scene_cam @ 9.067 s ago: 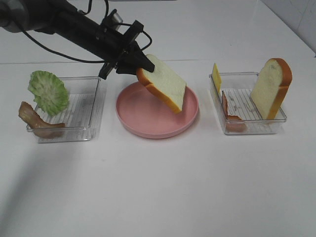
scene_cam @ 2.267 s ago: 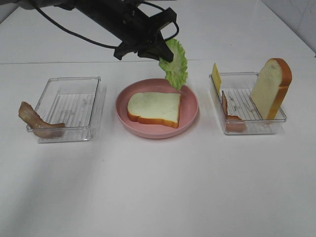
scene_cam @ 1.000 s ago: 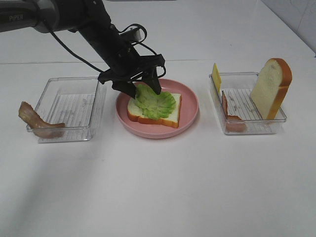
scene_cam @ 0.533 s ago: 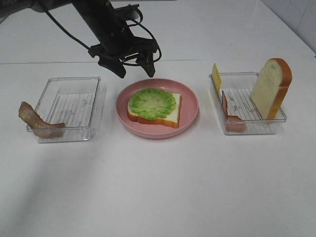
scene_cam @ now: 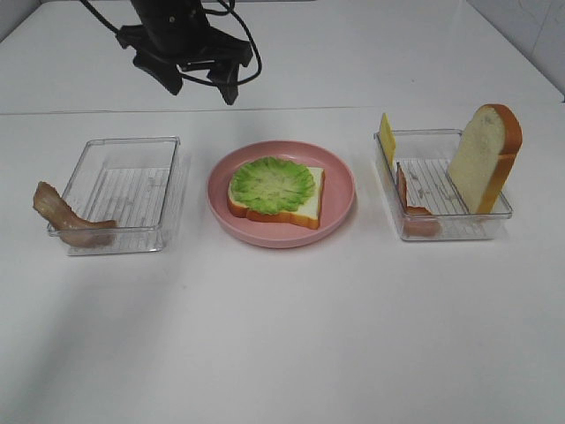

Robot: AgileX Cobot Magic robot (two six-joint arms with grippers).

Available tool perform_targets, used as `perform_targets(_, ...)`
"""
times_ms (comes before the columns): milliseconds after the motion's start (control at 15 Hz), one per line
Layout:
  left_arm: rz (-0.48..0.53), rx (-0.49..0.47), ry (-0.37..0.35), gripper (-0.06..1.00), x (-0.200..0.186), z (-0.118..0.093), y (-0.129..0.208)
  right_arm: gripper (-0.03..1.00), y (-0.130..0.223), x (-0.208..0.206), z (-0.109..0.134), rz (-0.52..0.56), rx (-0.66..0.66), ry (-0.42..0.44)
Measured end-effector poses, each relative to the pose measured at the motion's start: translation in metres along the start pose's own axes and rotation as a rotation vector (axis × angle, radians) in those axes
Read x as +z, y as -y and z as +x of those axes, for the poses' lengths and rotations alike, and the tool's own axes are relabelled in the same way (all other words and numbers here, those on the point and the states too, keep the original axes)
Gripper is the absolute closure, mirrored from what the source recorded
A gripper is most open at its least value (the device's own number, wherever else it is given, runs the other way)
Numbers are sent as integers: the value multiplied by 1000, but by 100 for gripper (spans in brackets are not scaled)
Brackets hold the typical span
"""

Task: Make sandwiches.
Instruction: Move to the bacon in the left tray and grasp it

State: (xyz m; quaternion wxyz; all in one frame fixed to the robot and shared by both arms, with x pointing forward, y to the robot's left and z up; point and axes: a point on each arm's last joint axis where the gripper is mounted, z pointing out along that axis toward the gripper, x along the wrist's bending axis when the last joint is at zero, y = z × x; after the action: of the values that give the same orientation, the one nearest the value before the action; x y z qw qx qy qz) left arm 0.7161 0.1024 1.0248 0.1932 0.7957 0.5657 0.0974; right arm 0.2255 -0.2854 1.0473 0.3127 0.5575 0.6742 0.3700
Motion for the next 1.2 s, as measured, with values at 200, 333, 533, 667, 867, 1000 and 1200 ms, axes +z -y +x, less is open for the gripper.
perform_targets(200, -39, -56, -17, 18, -34, 20, -1, 17, 0, 0, 0, 0, 0, 0)
perform_targets(333, -25, -145, -58, 18, -63, 62, 14, 17, 0, 0, 0, 0, 0, 0)
perform_targets(533, -2, -197, -81, 18, -83, 84, 32, 17, 0, 0, 0, 0, 0, 0)
perform_targets(667, 18, -244, -100, 18, -105, 101, 53, 17, 0, 0, 0, 0, 0, 0)
perform_targets(867, 49, -302, -121, 18, -121, 118, 79, 17, 0, 0, 0, 0, 0, 0)
perform_targets(1000, 79, -335, -129, 18, -130, 123, 100, 17, 0, 0, 0, 0, 0, 0)
perform_targets(1200, 190, -364, -126, 18, -119, 120, 134, 17, 0, 0, 0, 0, 0, 0)
